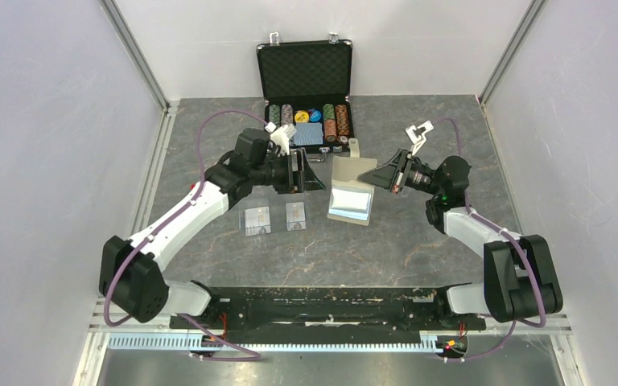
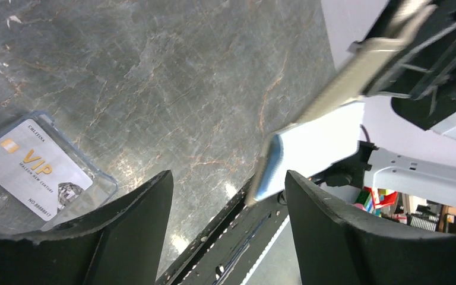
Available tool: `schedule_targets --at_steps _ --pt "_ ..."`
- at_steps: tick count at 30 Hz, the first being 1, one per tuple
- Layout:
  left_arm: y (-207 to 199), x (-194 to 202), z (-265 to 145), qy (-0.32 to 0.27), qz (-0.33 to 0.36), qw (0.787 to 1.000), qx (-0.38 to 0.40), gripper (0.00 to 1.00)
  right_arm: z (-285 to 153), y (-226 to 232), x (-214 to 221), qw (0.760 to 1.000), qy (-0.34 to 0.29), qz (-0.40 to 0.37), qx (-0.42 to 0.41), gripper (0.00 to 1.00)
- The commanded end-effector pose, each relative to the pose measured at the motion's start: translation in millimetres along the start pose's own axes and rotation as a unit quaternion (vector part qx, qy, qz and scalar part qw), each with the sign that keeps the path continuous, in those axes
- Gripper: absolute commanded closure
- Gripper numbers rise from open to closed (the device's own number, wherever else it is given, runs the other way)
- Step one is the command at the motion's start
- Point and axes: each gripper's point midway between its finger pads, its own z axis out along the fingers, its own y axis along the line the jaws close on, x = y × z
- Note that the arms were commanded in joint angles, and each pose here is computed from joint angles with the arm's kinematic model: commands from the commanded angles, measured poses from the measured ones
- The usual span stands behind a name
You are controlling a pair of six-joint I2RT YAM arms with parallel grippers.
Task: Put the credit cards into the card holder
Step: Open the card holder.
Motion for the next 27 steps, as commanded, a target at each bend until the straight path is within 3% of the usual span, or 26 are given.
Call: schedule_targets --at_steps 1,6,19,27 --pt "-23.1 -15.6 -12.7 -0.048 -0.016 0.998 0.033 0.24 -0.4 -6.3 -3.9 0.999 0.005 -0.038 0.023 1.00" --pt "-45.5 -8.4 -2.4 -0.031 -0.032 0.994 0.097 0.29 -1.9 1.0 -2.4 0.999 -0.001 -0.035 0.007 1.00" --pt "-56.6 5.4 17.9 -0.005 -0.016 0.995 0.099 0.42 -4.7 3.2 4.9 1.000 0.002 -0.025 0.002 1.00" --pt "-66.0 3.6 18.0 -0.009 -0.009 0.993 0.117 0.43 -6.0 -0.5 8.8 1.000 0.005 -0.021 0.008 1.00"
